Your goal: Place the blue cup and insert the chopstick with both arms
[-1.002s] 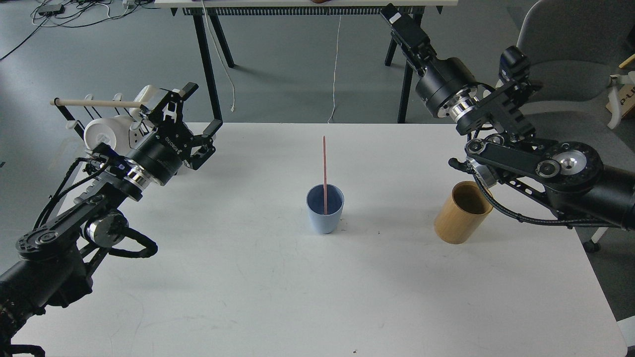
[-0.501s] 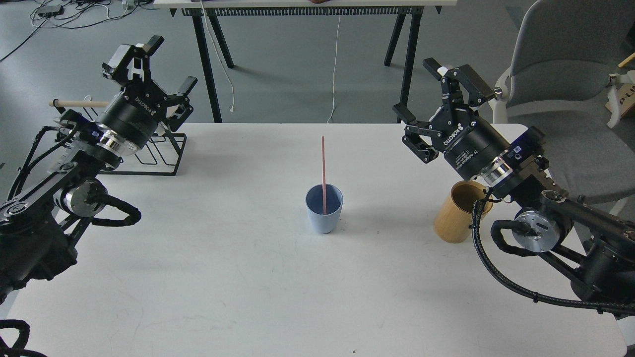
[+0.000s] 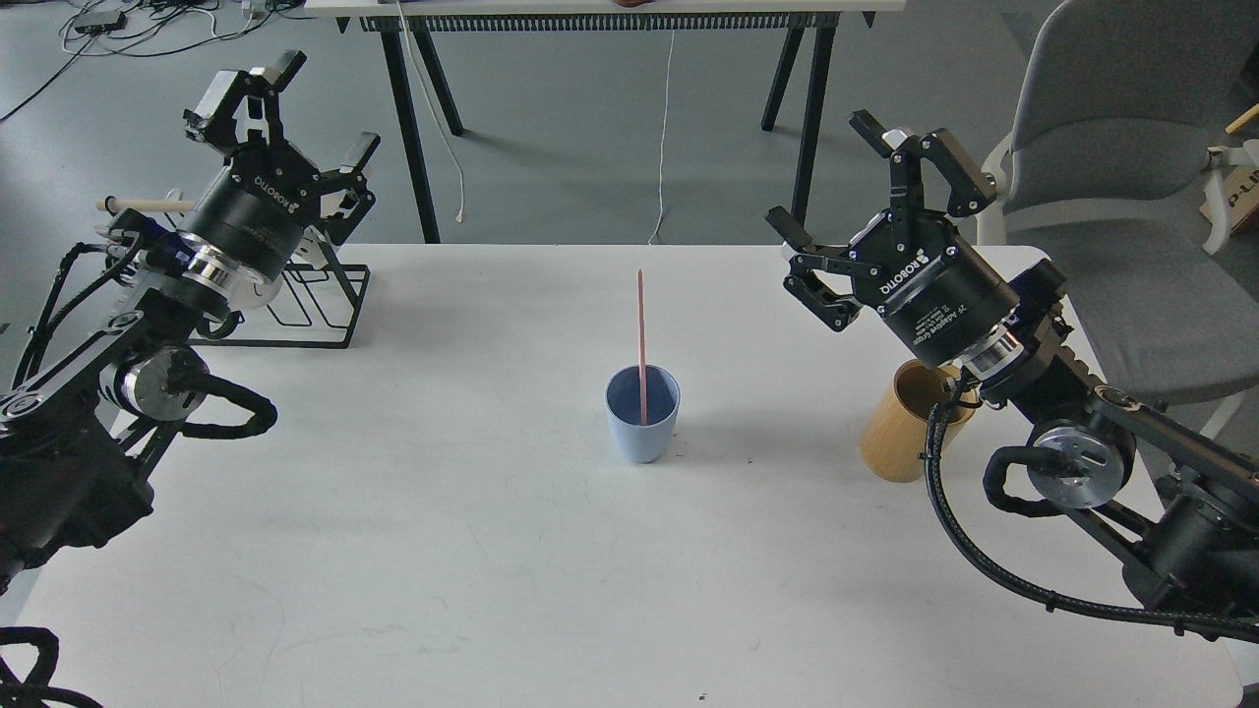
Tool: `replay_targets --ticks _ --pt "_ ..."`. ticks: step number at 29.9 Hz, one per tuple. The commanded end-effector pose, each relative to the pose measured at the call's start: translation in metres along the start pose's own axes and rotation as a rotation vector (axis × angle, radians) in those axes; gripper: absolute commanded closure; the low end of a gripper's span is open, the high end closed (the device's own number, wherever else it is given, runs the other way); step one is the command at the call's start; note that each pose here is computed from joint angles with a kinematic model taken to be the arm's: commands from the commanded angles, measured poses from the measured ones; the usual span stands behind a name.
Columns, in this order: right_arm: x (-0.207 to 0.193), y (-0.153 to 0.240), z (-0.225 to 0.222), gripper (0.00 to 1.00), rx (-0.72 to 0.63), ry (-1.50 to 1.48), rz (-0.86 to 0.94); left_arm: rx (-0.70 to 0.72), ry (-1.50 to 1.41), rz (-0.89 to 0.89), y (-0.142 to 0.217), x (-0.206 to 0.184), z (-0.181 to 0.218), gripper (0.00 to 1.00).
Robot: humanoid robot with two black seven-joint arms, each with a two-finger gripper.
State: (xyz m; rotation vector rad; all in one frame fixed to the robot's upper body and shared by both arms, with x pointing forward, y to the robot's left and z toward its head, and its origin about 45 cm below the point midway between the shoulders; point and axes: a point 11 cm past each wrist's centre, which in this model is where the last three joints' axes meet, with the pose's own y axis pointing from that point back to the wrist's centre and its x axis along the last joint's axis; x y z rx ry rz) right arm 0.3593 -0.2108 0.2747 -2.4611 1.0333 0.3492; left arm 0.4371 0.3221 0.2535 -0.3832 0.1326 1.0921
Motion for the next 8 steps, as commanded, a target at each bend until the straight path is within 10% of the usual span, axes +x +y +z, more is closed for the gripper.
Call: replay_targets --ticks 1,8 --pt "0.0019 -0.0029 -0.0075 0.01 0.028 0.006 0.009 -0.001 0.004 -0.002 -0.0009 -0.0015 -0.0011 0.03" --pt "0.0081 -0.0040 -0.0151 0.01 0.116 -0.028 0.063 0.005 0.010 -0.002 0.0001 -0.0026 -0.0048 0.03"
